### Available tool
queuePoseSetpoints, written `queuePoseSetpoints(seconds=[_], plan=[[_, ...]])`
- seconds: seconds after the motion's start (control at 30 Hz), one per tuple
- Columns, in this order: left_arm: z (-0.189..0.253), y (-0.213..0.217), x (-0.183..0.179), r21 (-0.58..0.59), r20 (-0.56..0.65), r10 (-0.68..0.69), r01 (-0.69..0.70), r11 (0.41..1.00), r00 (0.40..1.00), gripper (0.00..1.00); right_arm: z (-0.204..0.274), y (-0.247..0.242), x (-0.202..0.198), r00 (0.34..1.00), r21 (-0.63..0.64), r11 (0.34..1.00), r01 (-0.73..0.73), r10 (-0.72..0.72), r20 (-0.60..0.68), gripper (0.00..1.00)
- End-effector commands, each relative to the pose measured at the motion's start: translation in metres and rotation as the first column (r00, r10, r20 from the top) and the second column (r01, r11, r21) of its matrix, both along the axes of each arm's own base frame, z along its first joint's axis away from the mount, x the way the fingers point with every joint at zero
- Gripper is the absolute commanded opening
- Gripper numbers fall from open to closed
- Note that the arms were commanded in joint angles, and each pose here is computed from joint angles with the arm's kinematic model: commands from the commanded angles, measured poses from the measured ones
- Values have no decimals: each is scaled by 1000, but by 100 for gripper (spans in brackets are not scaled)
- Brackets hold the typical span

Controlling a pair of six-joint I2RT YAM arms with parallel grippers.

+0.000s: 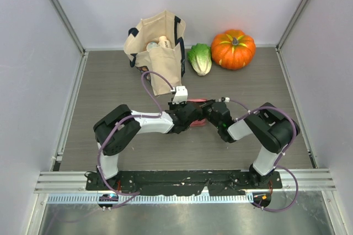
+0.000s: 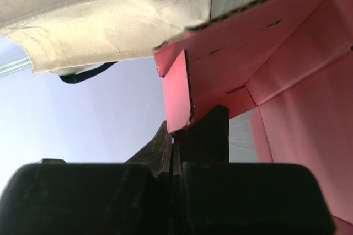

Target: Fold the paper box

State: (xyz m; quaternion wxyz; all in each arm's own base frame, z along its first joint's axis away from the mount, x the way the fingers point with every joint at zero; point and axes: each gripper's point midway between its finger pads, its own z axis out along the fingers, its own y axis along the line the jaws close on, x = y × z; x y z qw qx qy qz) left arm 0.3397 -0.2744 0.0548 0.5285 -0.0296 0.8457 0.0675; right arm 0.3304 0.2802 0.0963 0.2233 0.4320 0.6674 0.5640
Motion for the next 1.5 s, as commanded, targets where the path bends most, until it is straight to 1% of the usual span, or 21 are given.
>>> queuePoseSetpoints(seconds=[0.0, 0.07, 0.17, 0.23, 0.37, 0.4, 0.5, 0.53, 0.57, 0.6, 0.63, 0.67, 0.7, 0.77, 0.8, 0.9, 1.0, 1.07, 1.13, 1.23, 1.47], plan=[[1, 33, -1, 75, 11, 131, -131, 988, 991, 0, -14, 13, -26, 995, -16, 999, -43, 42, -92, 1], [2, 30, -2, 50, 10, 121, -121, 991, 993, 0, -17, 13, -23, 993, -7, 1000, 4, -4, -119, 1], [4, 24, -1, 31, -14, 112, -112, 993, 994, 0, -19, 25, -24, 986, -12, 1000, 7, -9, -165, 1], [8, 20, 3, 46, -50, 155, -153, 987, 987, 0, -24, 30, -31, 980, -46, 999, 5, -14, -197, 1], [3, 24, -1, 57, -59, 164, -160, 985, 985, 0, -25, 23, -34, 982, -65, 998, 10, -22, -186, 2], [13, 19, 2, 20, -31, 136, -135, 991, 990, 0, -24, 22, -32, 985, -75, 997, 2, -15, -174, 4], [17, 12, -1, -70, 21, 52, -50, 996, 998, 0, -20, 8, -26, 994, -148, 987, -58, 43, -104, 17], [17, 13, -4, -39, 24, 3, -2, 999, 1000, 0, -26, 1, -30, 991, -181, 979, -95, 77, -106, 20], [9, 8, -7, -91, 43, -55, 59, 994, 998, 0, -19, -8, -33, 990, -238, 961, -141, 134, -45, 27], [16, 6, -9, -116, 66, -87, 95, 989, 994, 0, -17, -17, -33, 987, -282, 946, -159, 162, -12, 44], [14, 7, -13, -103, 71, -130, 137, 985, 989, 0, -22, -41, -24, 987, -334, 929, -157, 162, -15, 46], [8, 12, -18, -113, 79, -150, 158, 981, 986, 0, -26, -51, -31, 964, -457, 860, -226, 264, 20, 48], [7, 12, -21, -121, 78, -171, 179, 976, 982, 0, -10, -58, -32, 947, -512, 827, -234, 313, 73, 56], [4, 19, -26, -113, 78, -179, 187, 976, 981, 0, -11, -80, -38, 923, -658, 696, -286, 384, 5, 57], [3, 21, -28, -110, 78, -180, 188, 976, 981, 0, 0, -87, -41, 891, -743, 611, -274, 453, 44, 58], [2, 21, -31, -112, 75, -201, 208, 972, 977, 0, 16, -97, -52, 840, -821, 481, -307, 543, 4, 58], [3, 23, -32, -113, 77, -203, 211, 971, 976, 0, 30, -108, -55, 848, -848, 428, -312, 528, -46, 58], [6, 25, -33, -110, 79, -202, 210, 972, 976, 0, 48, -99, -51, 849, -840, 460, -289, 529, -3, 58], [8, 26, -32, -109, 83, -195, 203, 973, 977, 0, 55, -88, -48, 859, -810, 517, -275, 510, 34, 56], [10, 26, -32, -112, 78, -188, 196, 974, 979, 0, 56, -75, -43, 860, -785, 560, -266, 506, 69, 48], [7, 24, -33, -107, 58, -192, 198, 974, 980, 0, 49, -46, -40, 818, -770, 559, -307, 568, 87, 46]])
